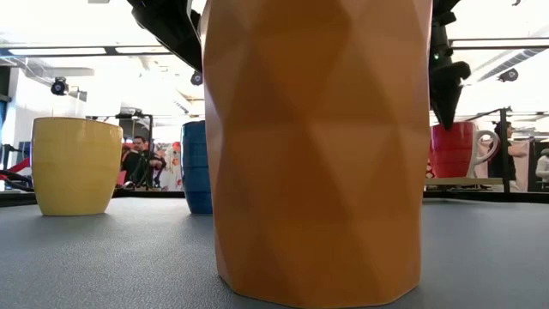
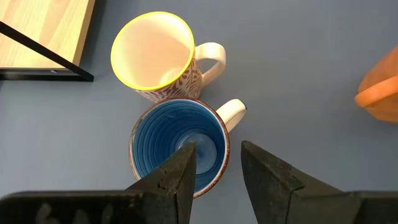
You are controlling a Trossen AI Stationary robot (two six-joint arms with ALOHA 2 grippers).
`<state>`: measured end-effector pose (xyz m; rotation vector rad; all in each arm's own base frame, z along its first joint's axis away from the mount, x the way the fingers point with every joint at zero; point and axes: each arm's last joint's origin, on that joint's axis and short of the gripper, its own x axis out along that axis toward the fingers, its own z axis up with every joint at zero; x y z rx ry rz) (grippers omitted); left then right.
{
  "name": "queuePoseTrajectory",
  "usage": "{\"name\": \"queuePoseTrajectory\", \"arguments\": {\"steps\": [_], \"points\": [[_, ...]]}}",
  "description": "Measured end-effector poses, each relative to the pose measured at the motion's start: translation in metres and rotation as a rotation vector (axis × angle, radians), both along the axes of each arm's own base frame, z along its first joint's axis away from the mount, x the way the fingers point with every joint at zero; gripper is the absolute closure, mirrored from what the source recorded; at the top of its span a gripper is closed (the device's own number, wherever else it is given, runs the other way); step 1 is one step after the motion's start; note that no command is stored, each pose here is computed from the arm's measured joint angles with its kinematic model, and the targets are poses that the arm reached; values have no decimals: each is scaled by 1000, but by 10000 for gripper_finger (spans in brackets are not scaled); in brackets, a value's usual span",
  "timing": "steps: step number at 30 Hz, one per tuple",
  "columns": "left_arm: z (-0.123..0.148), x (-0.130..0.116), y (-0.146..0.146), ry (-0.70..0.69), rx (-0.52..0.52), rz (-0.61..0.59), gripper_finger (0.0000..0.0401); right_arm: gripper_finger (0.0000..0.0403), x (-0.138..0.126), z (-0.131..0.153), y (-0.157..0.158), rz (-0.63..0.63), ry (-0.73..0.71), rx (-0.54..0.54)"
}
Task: Place coffee mugs
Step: Put the red mug on the shelf
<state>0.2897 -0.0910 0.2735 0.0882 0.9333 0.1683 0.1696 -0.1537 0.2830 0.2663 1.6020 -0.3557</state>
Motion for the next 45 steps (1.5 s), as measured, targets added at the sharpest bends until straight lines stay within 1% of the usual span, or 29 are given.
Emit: {"name": "queuePoseTrajectory", "arguments": {"steps": [3, 10, 12, 16, 23, 26, 33, 36, 38, 45], "points": [[0, 0, 0, 0, 0, 1, 291, 315, 1, 5, -1, -92, -24, -16], [0, 0, 0, -1, -2, 3, 291, 313, 4, 0, -3, -387, -54, -42], [0, 0, 0, 0, 1, -1, 291, 310, 5, 0, -5, -444, -78, -59], [0, 0, 0, 1, 4, -6, 291, 308, 11, -1, -10, -518, -138, -96], [0, -1, -2, 2, 4, -15, 291, 311, 14, -8, -13, -493, -117, -87], [0, -1, -4, 3, 5, -19, 291, 328, 15, -12, -13, -470, -99, -78], [-1, -1, -4, 5, 5, -20, 291, 385, 15, -13, -13, -417, -86, -68], [-1, -1, -4, 5, 5, -20, 291, 390, 14, -13, -12, -381, -72, -60], [-1, -1, -4, 5, 5, -20, 291, 390, 13, -13, -12, -343, -67, -58], [-1, -1, -4, 4, 2, -15, 291, 390, 11, -11, -10, -136, -47, -45]]}}
